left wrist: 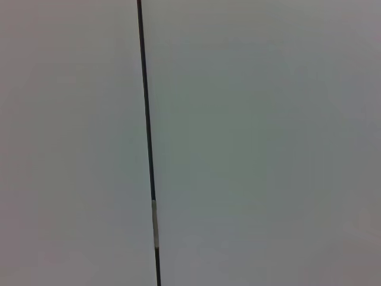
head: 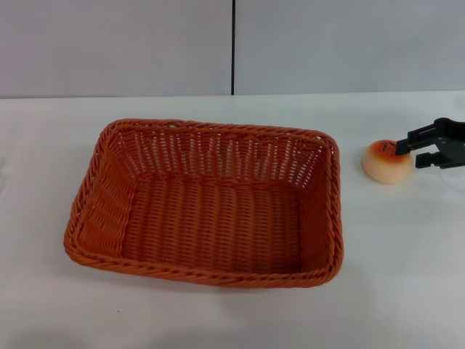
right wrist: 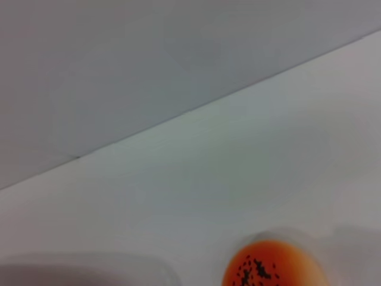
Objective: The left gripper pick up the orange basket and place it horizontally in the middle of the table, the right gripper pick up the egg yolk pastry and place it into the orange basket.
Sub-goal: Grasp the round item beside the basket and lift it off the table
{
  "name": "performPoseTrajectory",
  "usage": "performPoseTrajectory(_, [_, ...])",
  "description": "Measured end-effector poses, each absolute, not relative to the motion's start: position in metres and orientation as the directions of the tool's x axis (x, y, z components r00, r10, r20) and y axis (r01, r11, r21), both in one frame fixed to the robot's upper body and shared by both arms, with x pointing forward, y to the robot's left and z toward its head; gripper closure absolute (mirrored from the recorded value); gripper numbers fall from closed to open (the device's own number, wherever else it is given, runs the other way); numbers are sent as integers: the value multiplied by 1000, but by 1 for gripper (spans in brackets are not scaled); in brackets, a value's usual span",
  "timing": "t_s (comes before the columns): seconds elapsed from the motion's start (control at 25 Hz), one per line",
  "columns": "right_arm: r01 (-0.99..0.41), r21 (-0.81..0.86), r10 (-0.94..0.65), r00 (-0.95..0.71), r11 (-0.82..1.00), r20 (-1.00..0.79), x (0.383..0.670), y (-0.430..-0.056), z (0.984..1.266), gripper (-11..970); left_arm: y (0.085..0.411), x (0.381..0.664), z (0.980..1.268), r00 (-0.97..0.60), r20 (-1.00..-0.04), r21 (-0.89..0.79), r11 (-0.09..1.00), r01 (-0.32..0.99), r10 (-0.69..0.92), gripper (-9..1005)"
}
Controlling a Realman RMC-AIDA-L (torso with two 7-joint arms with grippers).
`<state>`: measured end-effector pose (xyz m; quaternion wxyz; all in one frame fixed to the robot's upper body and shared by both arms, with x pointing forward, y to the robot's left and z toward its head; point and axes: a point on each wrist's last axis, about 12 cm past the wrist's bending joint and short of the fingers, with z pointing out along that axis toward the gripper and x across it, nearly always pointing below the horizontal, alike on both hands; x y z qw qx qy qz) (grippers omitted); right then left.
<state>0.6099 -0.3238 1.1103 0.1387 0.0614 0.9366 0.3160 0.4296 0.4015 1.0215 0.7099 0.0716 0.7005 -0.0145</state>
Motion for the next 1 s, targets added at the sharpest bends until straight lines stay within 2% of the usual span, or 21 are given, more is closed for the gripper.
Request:
performPoseTrajectory(0.04, [28,609,203,-954,793,-221,610,-324,1110,385,401,430,1022,19,-997,81,989,121,79,343])
performPoseTrajectory(0.24, [32,604,210,-951,797,-228,610,-325,1109,584,400,430,1021,19,-997,79,989,122,77,343])
performPoseTrajectory(1.0, [22,567,206,-943,824,-263,620,-315,1102,616,399,427,1016,-7,-998,65,992,112,67,343])
